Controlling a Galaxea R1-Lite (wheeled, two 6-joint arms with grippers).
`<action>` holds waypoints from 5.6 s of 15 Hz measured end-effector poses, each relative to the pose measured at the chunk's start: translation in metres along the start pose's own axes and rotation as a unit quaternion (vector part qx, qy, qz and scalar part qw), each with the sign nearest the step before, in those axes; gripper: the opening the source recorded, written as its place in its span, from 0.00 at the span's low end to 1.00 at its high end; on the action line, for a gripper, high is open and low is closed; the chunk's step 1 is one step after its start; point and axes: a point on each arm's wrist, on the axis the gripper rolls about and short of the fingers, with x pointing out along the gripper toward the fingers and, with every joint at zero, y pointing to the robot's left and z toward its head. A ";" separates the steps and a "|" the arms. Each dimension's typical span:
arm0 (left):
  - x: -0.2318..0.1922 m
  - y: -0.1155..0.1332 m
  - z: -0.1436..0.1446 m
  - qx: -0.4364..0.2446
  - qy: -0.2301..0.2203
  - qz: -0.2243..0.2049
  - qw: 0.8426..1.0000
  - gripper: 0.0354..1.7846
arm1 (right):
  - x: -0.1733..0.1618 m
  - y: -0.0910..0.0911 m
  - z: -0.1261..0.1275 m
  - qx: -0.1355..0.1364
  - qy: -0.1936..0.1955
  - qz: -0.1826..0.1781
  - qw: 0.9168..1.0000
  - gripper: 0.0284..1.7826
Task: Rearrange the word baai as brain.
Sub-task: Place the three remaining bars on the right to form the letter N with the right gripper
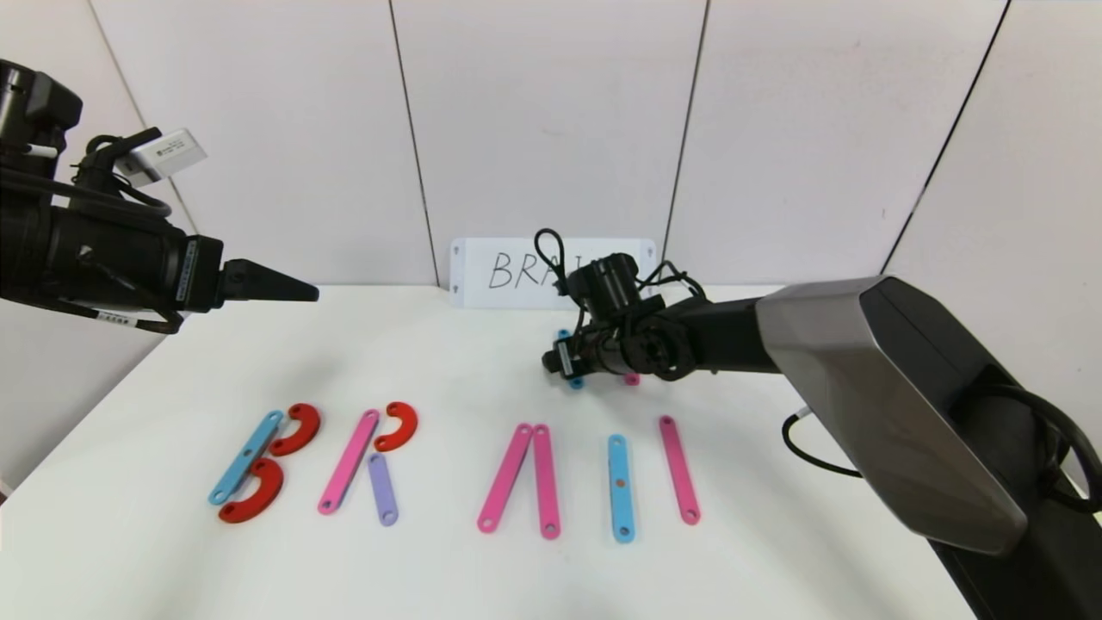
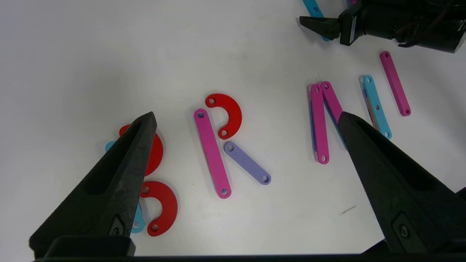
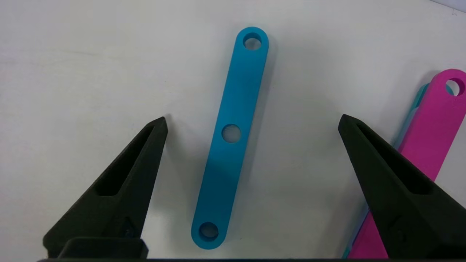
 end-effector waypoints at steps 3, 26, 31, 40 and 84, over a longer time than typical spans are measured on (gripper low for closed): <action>0.000 0.000 0.000 0.000 0.001 -0.001 1.000 0.97 | 0.002 0.001 -0.002 0.001 0.001 0.000 1.000 0.70; 0.001 -0.001 -0.001 0.001 0.002 -0.002 1.000 0.97 | -0.091 -0.024 0.012 0.010 0.016 0.082 0.996 0.14; 0.000 -0.001 -0.001 0.001 0.002 -0.002 1.000 0.97 | -0.152 -0.068 -0.022 -0.017 0.055 0.129 0.990 0.14; 0.001 -0.002 -0.001 0.001 0.003 -0.004 1.000 0.97 | -0.176 -0.105 -0.083 -0.051 0.079 0.126 0.988 0.14; 0.005 -0.010 -0.002 0.011 0.009 -0.017 1.000 0.97 | -0.131 -0.098 -0.035 -0.006 0.010 0.032 0.999 0.97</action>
